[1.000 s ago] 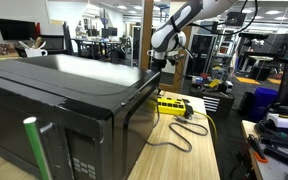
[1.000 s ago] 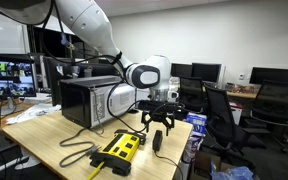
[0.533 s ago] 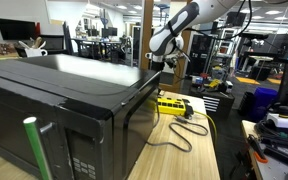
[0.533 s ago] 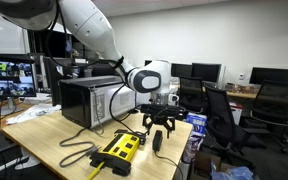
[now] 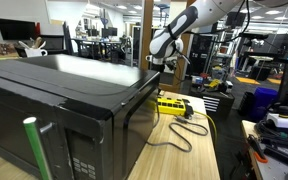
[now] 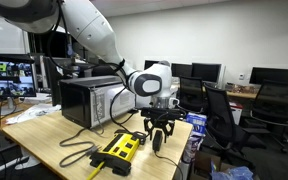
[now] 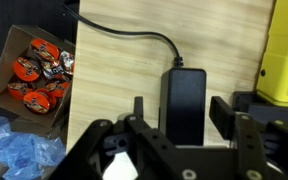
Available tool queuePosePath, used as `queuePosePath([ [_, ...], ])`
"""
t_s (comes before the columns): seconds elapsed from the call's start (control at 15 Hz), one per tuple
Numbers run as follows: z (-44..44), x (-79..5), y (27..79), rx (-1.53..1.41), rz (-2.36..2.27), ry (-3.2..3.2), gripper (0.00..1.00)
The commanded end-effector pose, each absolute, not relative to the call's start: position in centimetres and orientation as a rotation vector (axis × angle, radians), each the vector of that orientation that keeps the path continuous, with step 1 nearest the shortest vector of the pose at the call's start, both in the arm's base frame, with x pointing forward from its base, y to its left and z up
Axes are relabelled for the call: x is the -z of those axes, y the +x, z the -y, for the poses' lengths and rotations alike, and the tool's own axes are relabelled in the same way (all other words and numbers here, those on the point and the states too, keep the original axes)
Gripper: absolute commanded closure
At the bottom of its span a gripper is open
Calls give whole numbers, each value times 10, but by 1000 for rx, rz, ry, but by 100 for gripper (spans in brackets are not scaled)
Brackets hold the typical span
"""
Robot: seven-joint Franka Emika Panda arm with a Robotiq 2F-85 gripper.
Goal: Pick up the black plug and plug it into the middle socket on the right side of the yellow extension cable
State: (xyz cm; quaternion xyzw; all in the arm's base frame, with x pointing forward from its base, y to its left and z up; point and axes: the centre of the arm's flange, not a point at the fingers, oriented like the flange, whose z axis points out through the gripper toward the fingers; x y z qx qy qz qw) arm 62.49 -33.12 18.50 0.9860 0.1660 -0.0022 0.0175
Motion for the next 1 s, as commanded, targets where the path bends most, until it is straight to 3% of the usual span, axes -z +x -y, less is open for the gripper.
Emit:
queuePosePath([
  [0.0, 334, -174, 628, -15, -552, 3084, 62],
  [0.27, 335, -178, 630, 21, -601, 3056, 88],
  [0.93, 326, -252, 629, 273, -994, 2935, 88],
])
